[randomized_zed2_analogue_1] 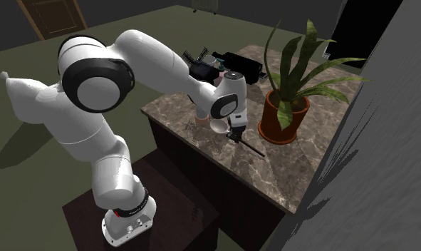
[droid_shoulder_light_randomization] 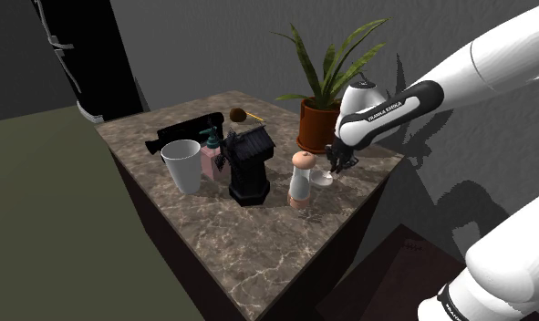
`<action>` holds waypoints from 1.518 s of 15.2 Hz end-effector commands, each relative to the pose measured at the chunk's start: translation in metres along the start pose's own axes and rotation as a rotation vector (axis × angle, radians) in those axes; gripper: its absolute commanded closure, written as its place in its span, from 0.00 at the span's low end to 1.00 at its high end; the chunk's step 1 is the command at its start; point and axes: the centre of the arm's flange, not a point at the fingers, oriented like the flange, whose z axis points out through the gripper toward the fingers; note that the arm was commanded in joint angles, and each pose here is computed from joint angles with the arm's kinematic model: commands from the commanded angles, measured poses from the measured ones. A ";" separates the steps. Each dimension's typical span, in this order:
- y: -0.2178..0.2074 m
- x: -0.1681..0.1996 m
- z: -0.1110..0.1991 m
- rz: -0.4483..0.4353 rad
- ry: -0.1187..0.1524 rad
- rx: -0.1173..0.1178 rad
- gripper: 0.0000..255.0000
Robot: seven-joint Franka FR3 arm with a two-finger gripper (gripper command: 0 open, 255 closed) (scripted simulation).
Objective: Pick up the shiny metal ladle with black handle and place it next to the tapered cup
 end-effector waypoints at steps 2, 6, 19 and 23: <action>-0.002 0.001 -0.012 -0.001 -0.001 0.000 1.00; -0.004 0.003 -0.033 -0.001 -0.001 0.000 1.00; -0.011 0.011 -0.101 -0.001 -0.001 0.000 1.00; -0.013 0.013 -0.122 -0.001 -0.001 0.000 1.00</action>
